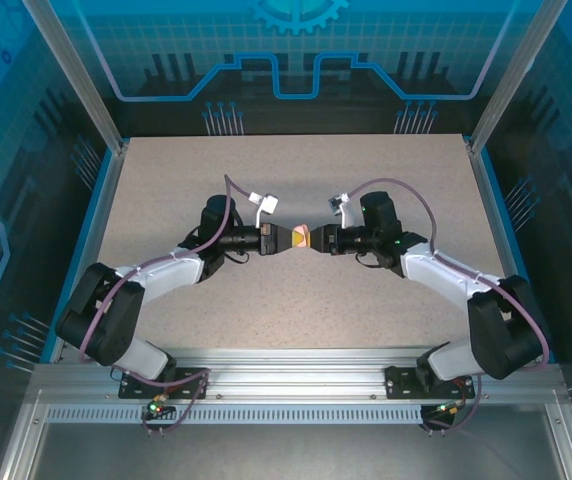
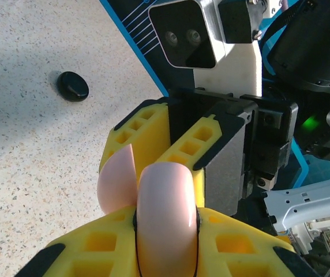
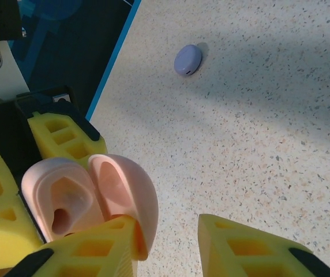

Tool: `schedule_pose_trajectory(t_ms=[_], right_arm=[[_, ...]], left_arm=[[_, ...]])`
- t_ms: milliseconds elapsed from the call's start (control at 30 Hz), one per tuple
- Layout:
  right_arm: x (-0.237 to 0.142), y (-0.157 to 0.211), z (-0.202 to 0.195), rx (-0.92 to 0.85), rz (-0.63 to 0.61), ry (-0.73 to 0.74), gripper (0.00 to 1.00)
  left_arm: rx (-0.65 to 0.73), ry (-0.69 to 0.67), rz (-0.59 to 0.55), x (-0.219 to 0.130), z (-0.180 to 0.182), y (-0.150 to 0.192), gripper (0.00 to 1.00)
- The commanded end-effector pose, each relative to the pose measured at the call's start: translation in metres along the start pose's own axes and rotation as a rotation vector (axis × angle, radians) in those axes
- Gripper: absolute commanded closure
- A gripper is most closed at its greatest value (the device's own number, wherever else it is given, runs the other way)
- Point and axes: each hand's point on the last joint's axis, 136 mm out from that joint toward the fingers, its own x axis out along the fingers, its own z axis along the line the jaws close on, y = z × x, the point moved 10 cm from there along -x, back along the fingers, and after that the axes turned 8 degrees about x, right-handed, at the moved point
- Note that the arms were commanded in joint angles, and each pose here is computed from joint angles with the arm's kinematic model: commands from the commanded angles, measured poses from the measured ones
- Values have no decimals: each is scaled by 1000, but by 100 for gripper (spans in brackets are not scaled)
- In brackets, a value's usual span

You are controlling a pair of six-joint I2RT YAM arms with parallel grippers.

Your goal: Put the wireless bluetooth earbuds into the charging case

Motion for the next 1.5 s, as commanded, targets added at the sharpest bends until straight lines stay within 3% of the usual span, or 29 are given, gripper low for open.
schedule_pose_trajectory(t_ms=[0, 167, 300, 400, 467, 567, 667, 867, 1100, 1200, 1467], right_arm=[[6, -7, 5, -12, -9, -6, 72], [7, -12, 10, -25, -1, -29, 84], [7, -10, 9, -27, 10, -30, 100], [5, -18, 16, -47, -4, -31, 100], [4, -19, 17, -50, -8, -12, 100], [0, -23, 17, -56, -26, 41, 100], [-7, -29, 16, -56, -44, 102, 100], [-21, -44, 18, -59, -84, 174, 100], [-29, -54, 22, -61, -115, 208, 100], [-31, -57, 25, -64, -124, 213, 100], [-37, -72, 37, -108, -132, 242, 100]], left_arm=[[75, 57, -22, -4, -15, -10, 100], [74, 57, -25, -3, -14, -9, 100], [68, 59, -24, -1, -13, -9, 100], [62, 39, -31, -1, -11, -9, 96], [60, 17, -38, -1, -10, -10, 64], [77, -20, -48, -3, -12, -16, 27], [107, -88, -57, -7, -17, -24, 3], [143, -356, -167, -27, -24, -41, 1], [31, -691, -465, -69, -25, -44, 1], [44, -671, -510, -80, -25, -46, 1], [185, -675, -412, -76, -31, -56, 1]])
